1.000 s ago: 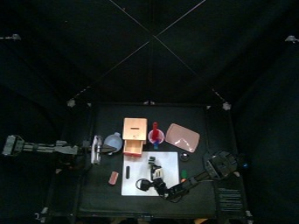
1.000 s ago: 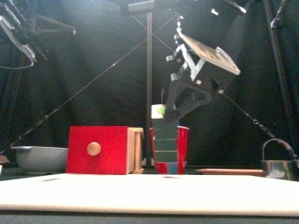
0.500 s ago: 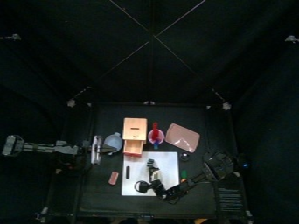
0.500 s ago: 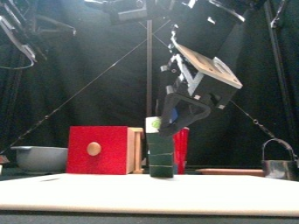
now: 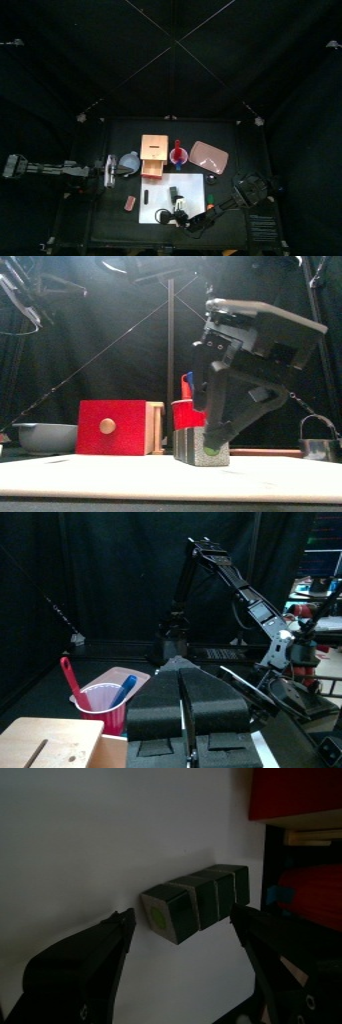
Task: Place sushi on board then cut the sushi with the knife then place the pieces on the plate
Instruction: Pick knife at handle with right hand
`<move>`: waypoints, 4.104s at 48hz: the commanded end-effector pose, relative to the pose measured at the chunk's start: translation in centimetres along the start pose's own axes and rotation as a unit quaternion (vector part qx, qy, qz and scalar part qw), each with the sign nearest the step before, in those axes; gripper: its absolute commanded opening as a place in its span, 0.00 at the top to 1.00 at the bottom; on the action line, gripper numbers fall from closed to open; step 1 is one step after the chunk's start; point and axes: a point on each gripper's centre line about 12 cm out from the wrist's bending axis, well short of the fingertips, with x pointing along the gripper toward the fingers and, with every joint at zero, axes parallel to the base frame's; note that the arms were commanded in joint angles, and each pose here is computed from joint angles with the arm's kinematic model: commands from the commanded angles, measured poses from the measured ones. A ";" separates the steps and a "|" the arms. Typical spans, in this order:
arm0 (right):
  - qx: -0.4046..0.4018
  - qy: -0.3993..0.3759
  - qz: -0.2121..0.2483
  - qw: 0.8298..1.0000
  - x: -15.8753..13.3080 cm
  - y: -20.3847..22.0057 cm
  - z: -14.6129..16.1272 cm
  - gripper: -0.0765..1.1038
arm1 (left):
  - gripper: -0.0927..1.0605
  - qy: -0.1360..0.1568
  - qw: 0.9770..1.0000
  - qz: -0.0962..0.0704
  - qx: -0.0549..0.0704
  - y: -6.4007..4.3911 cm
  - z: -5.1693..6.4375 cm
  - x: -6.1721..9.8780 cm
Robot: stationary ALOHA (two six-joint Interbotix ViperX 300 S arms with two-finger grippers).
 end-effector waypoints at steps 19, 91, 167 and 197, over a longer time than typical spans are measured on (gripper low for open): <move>0.143 -0.066 0.001 0.988 -7.4 -8.8 1.7 0.06 | 0.87 -0.014 1.000 0.000 -0.001 0.0 0.9 0.5; 0.235 -0.129 0.160 0.950 -8.2 -30.5 -13.3 0.07 | 0.87 0.008 0.998 0.064 -0.008 2.5 0.6 2.6; 0.138 0.038 0.248 0.958 8.5 -38.1 -3.3 0.07 | 0.87 0.062 0.992 0.107 -0.025 3.9 -3.5 -0.1; 0.139 0.055 0.253 0.956 8.8 -37.4 -4.1 0.31 | 0.87 0.061 0.992 0.107 -0.025 3.9 -3.4 -0.1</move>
